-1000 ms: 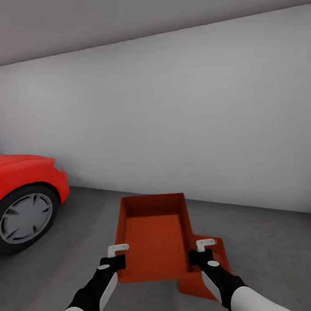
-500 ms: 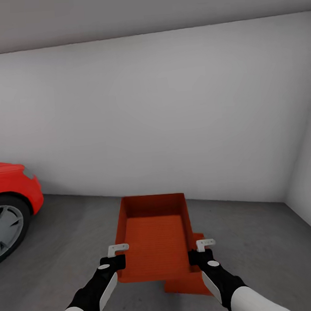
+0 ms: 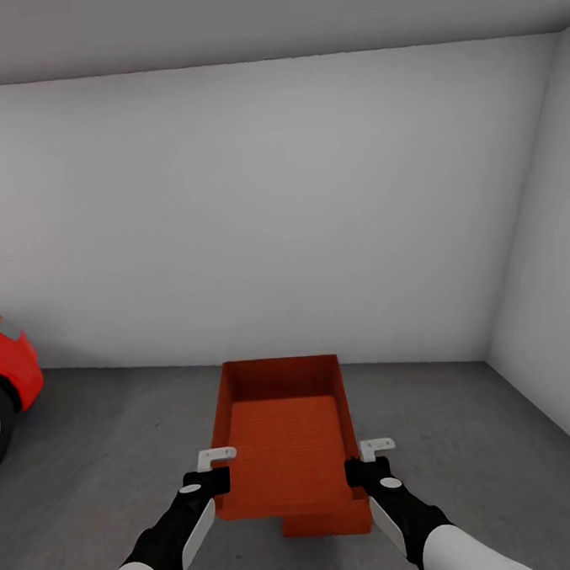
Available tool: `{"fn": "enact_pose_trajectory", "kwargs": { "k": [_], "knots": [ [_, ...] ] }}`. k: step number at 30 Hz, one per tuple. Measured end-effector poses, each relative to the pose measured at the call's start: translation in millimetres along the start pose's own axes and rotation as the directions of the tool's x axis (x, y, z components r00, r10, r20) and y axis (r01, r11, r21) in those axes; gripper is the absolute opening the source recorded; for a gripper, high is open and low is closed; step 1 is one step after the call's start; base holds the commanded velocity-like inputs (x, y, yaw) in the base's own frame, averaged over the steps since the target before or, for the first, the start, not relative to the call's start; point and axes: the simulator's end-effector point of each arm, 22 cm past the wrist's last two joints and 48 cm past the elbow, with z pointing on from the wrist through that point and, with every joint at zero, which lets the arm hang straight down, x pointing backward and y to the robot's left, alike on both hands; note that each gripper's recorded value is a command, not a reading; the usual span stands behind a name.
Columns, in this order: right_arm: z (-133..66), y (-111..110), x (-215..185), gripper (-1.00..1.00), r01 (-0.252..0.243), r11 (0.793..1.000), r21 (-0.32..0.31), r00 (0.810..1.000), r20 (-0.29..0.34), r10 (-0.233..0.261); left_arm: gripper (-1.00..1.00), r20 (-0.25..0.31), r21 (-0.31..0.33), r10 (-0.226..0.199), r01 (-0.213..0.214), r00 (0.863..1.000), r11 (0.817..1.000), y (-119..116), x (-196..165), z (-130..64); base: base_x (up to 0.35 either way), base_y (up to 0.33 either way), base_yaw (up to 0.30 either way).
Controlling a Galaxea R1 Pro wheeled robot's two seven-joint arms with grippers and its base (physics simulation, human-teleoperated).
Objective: Move the two storage containers from the living room to the garage. In the garage, place one container on the floor and stack the other container on top of it (either order is fine).
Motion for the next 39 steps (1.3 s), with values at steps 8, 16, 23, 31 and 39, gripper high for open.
{"fn": "enact_pose_trajectory", "kwargs": {
  "k": [8, 16, 23, 31, 39],
  "knots": [
    [-0.4, -0.6, -0.7, -1.0, 0.003, 1.0, 0.001, 1.0, 0.004, -0.003, -1.0, 0.004, 0.001, -0.003, 0.003, 1.0, 1.0, -0.6, 0.9, -0.1, 0.147, 0.0, 0.0],
    [-0.5, -0.6, -0.5, -1.0, 0.003, 1.0, 0.001, 1.0, 0.004, -0.003, -1.0, 0.005, 0.001, -0.003, 0.003, 1.0, 1.0, -0.5, 1.0, -0.2, 0.313, 0.0, 0.0],
    [-0.5, -0.6, -0.9, -1.0, 0.003, 1.0, 0.001, 1.0, 0.006, -0.003, -1.0, 0.006, 0.001, -0.003, 0.003, 1.0, 1.0, -0.5, 0.4, -0.2, 0.32, 0.0, 0.0],
    [-0.1, 0.1, -0.6, -1.0, -0.001, 1.0, 0.001, 1.0, 0.004, 0.001, -1.0, 0.004, 0.0, 0.002, -0.002, 1.0, 1.0, 0.1, -1.1, 0.0, 0.094, 0.0, -0.077],
    [0.0, -0.8, -0.5, -1.0, 0.0, 1.0, 0.0, 1.0, 0.004, 0.0, -1.0, 0.004, 0.0, 0.0, 0.0, 1.0, 1.0, -0.8, -0.3, 0.1, 0.002, 0.0, -0.064]
  ]
}}
